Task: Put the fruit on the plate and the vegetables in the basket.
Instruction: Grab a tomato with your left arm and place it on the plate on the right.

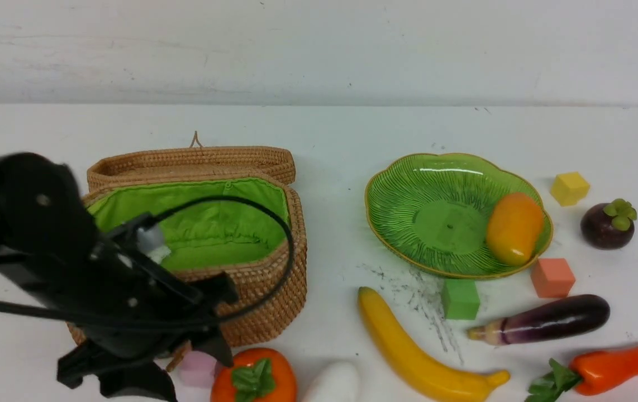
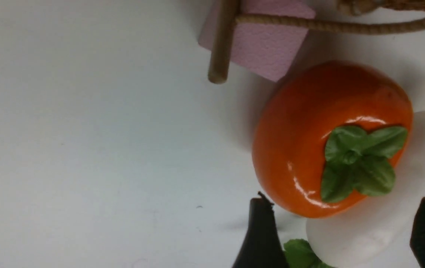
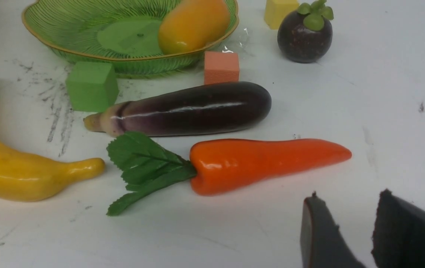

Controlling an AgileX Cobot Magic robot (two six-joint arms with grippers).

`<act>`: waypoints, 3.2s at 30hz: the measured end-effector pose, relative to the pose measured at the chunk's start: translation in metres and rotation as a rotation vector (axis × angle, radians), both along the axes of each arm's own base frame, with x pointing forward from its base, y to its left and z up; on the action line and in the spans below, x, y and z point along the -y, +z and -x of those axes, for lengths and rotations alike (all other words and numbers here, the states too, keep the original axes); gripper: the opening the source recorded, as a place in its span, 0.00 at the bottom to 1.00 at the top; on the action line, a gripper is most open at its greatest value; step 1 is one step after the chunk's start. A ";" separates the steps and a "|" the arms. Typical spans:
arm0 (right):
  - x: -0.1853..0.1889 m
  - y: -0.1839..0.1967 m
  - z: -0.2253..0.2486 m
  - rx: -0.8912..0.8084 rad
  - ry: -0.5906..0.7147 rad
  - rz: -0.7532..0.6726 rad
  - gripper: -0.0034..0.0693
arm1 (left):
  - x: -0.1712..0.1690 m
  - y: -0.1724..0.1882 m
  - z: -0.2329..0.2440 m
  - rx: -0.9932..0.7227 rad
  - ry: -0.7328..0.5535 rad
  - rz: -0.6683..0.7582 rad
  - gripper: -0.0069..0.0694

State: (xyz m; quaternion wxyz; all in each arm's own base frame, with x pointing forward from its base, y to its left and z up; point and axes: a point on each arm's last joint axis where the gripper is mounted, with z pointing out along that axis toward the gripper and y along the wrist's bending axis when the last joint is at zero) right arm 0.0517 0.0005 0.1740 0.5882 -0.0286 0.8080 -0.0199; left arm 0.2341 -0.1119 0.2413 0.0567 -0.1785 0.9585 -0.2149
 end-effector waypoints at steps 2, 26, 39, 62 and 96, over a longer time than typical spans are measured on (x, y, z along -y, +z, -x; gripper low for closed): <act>0.000 0.000 0.000 0.000 0.000 0.000 0.38 | -0.002 -0.001 0.006 0.004 0.010 0.038 0.75; 0.000 0.000 0.000 0.000 0.000 0.000 0.38 | 0.005 -0.070 -0.005 -0.051 0.134 0.108 0.73; 0.000 0.000 0.000 0.000 0.000 0.000 0.38 | 0.007 -0.069 -0.005 -0.056 0.145 0.137 0.54; 0.000 0.000 0.000 0.000 0.000 0.000 0.38 | 0.005 -0.037 0.010 0.011 0.068 0.179 0.11; 0.000 0.000 0.000 0.000 0.000 0.000 0.38 | 0.021 -0.083 -0.022 0.011 0.122 0.265 0.58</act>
